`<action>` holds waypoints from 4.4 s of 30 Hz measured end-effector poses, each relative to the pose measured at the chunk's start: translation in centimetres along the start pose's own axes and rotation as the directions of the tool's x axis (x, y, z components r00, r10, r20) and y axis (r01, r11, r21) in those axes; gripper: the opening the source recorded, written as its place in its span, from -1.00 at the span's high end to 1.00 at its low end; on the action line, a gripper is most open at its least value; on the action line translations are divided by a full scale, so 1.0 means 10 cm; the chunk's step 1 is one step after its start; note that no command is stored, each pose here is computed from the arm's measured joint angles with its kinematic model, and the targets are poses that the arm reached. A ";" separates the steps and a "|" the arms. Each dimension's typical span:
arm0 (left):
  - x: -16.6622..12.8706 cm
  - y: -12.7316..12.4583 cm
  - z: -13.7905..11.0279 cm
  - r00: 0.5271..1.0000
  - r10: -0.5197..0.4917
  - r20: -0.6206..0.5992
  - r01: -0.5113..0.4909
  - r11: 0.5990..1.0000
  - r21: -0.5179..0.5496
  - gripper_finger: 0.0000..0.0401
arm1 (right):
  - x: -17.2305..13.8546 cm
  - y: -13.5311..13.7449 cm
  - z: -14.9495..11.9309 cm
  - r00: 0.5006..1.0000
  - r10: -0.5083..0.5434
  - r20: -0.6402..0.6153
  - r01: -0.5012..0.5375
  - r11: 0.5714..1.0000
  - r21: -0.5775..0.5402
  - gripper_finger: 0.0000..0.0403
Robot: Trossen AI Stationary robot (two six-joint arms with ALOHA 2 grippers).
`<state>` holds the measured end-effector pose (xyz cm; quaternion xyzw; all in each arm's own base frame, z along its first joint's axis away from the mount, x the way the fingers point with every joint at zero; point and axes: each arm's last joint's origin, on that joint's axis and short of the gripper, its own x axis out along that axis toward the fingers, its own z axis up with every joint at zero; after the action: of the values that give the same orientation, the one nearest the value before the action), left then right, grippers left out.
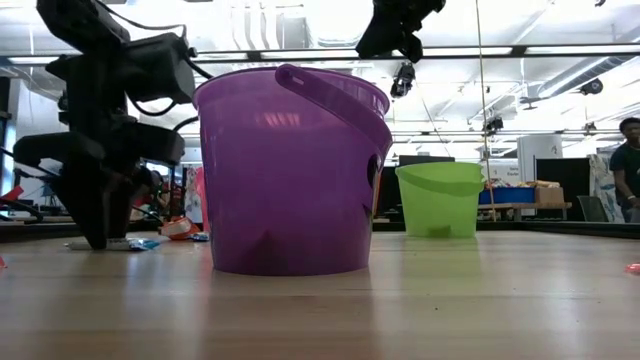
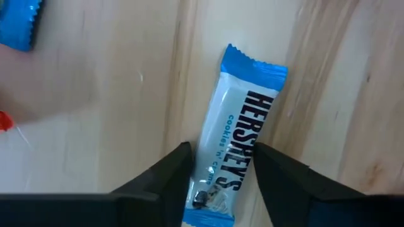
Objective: Sort candy
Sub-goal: Put the white-blue chocolate into the green bucket
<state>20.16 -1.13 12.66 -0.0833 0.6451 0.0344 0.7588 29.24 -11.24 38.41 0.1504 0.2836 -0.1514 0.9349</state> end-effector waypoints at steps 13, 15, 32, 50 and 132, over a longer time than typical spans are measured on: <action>-0.06 0.00 0.00 0.998 -0.014 0.060 0.013 1.000 0.009 0.90 | 0.00 0.00 0.00 1.000 0.000 0.000 0.000 1.000 0.000 0.70; -0.07 0.00 0.00 0.998 -0.014 0.064 0.013 1.000 0.010 0.91 | 0.00 0.00 0.00 1.000 0.000 0.000 0.000 1.000 0.000 0.71; -0.30 0.00 -0.04 0.983 -0.029 0.179 0.029 1.000 0.004 0.93 | 0.00 0.00 0.00 1.000 0.000 0.000 0.000 1.000 0.003 0.70; -1.02 0.04 -0.05 0.800 0.111 0.590 -0.045 0.991 -0.126 0.93 | 0.00 0.02 0.02 1.000 0.010 0.023 -0.010 1.000 0.003 0.69; -2.04 0.60 0.94 0.670 0.300 0.679 -0.061 0.934 -0.352 0.72 | -0.08 -0.69 -0.37 0.854 -0.287 -0.434 0.382 0.912 0.148 0.89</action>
<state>25.02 7.56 33.68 -0.1118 0.2857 0.2376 0.9216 24.28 -16.02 34.60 0.2331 0.4724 -0.3102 0.7914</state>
